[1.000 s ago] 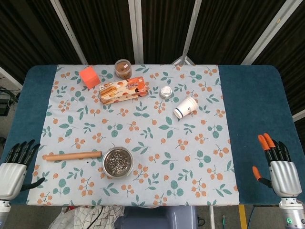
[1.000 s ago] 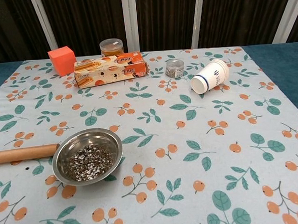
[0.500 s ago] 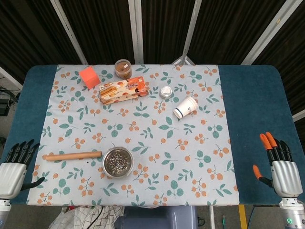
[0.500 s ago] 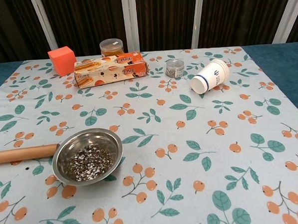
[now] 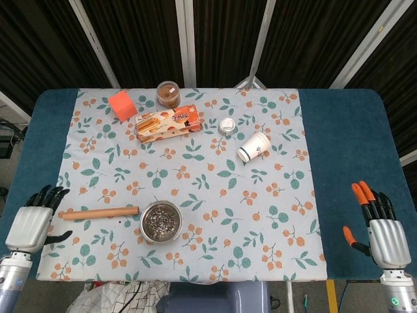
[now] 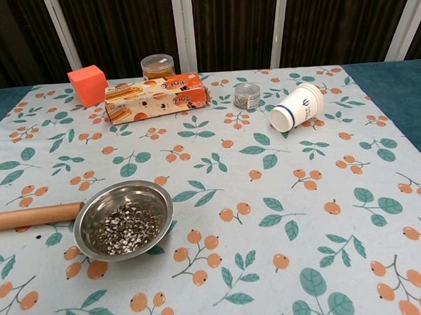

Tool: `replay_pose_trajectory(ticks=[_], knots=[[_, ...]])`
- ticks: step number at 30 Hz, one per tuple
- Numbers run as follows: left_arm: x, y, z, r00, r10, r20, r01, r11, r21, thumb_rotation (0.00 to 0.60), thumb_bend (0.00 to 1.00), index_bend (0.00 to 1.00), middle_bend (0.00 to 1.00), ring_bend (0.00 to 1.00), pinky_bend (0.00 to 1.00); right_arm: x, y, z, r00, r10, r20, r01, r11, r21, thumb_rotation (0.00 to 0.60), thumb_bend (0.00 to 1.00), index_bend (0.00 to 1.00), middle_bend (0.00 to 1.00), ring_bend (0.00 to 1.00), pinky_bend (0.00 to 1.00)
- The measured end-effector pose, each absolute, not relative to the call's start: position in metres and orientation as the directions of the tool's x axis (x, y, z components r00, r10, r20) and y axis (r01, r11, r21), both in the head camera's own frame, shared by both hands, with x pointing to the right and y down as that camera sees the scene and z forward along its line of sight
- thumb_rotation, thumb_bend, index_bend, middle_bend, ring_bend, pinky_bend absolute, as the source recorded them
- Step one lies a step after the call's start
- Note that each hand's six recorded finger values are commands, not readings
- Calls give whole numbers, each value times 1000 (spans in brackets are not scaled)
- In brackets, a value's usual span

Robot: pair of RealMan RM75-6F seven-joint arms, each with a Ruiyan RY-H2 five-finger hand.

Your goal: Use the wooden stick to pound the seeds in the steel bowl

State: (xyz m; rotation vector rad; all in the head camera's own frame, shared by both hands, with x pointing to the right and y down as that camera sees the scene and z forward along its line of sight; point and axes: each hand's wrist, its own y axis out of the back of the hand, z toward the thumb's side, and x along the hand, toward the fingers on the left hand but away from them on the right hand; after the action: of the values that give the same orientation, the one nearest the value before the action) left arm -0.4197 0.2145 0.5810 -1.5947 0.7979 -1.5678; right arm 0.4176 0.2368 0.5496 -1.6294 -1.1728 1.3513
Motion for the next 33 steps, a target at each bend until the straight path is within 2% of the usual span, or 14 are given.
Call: replay_pose_trajectory(ticks=[9, 19, 33], knots=[[-380, 190, 617, 25, -794, 608, 140, -599, -788, 600, 283, 328, 353, 268, 377, 418, 236, 549, 46, 940, -339, 217, -341, -915, 600, 367, 0, 0, 0, 0], [-330, 190, 662, 52, -743, 667, 169, -652, -739, 600, 323, 369, 378, 275, 386, 418, 235, 549, 48, 939, -341, 227, -343, -911, 600, 367, 0, 0, 0, 0], [-297, 193, 683, 83, -728, 681, 173, -662, -729, 600, 369, 400, 416, 300, 407, 418, 235, 549, 48, 937, -347, 240, -348, -906, 600, 366, 0, 0, 0, 0]])
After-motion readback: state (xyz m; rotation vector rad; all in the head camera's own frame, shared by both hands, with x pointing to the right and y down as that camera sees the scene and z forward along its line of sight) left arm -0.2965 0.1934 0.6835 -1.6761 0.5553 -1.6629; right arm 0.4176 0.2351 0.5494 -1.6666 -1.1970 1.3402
